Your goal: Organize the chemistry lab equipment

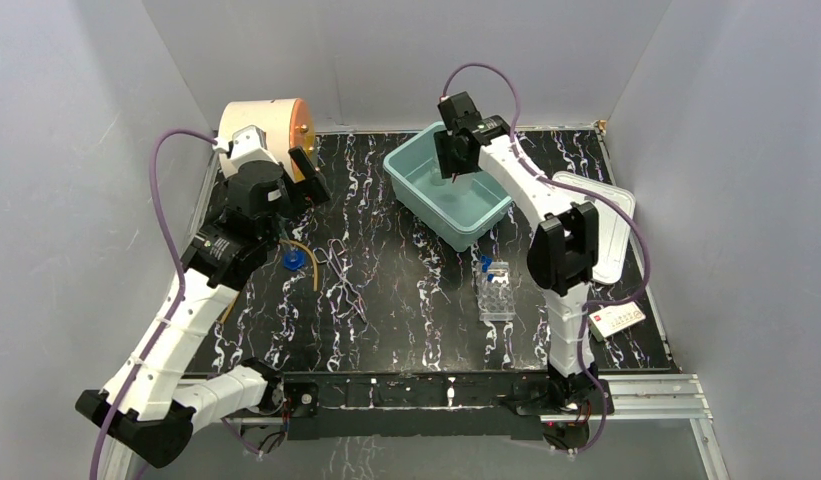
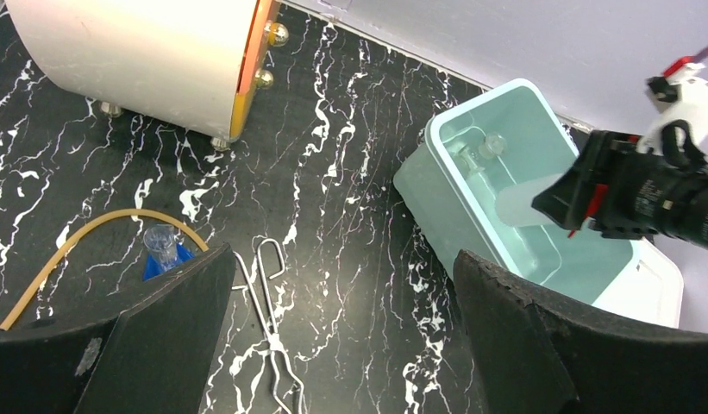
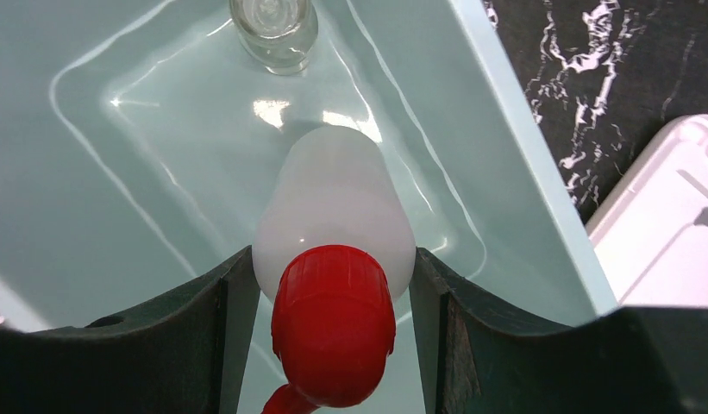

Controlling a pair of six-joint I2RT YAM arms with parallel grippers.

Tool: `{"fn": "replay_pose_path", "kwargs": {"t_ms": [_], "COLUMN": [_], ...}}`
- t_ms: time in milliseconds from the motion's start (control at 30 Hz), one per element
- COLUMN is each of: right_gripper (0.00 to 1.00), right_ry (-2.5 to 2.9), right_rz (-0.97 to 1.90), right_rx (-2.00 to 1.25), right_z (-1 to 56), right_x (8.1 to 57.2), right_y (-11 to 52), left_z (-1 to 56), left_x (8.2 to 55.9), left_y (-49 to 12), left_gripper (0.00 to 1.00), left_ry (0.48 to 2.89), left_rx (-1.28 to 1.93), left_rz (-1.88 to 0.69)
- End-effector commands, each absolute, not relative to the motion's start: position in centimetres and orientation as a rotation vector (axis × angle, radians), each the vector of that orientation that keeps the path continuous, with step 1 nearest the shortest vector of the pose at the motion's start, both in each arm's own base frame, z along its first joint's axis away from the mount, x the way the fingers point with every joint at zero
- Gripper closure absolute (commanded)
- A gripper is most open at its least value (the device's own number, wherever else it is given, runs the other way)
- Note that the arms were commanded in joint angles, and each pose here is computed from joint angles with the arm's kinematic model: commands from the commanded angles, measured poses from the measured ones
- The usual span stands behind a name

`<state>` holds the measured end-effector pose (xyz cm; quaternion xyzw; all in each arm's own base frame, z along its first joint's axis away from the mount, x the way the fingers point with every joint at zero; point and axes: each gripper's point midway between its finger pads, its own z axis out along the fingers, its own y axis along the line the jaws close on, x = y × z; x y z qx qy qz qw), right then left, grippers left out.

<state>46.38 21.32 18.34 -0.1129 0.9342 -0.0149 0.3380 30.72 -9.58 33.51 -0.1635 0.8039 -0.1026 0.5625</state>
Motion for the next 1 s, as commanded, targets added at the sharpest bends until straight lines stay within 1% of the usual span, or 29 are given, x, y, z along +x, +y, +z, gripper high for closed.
{"fn": "replay_pose_path", "kwargs": {"t_ms": [0, 133, 267, 567, 733, 967], "right_gripper": [0.44, 0.44, 0.43, 0.35, 0.32, 0.21], "right_ry": [2.341, 2.381, 2.395, 2.421, 2.446, 2.406], "right_rz": [0.011, -0.014, -0.011, 0.084, 0.037, 0.022], "right_rx": [-0.325, -0.323, -0.324, -0.368, -0.343, -0.304], "right_z": [19.9, 17.5, 16.3, 15.1, 14.2, 16.2], "right_x": [49.7, 51.1, 51.9, 52.4, 52.5, 53.0], "right_y": [21.9, 21.7, 21.9, 23.0, 22.3, 22.0], "left_z": [33.5, 33.4, 33.5, 33.6, 33.6, 34.0], "left_x": [30.8, 30.9, 31.1, 31.4, 31.5, 31.5], "left_y": [-9.5, -9.4, -9.3, -9.4, -9.4, -9.2], "left_gripper": [0.02, 0.02, 0.02, 0.02, 0.02, 0.02], "left_ry": [1.889, 1.887, 1.885, 1.887, 1.89, 1.883], "left_rx": [-0.397, -0.402, -0.402, -0.389, -0.385, -0.378], "left_rz": [-0.249, -0.238, -0.231, -0.213, -0.214, -0.202]}}
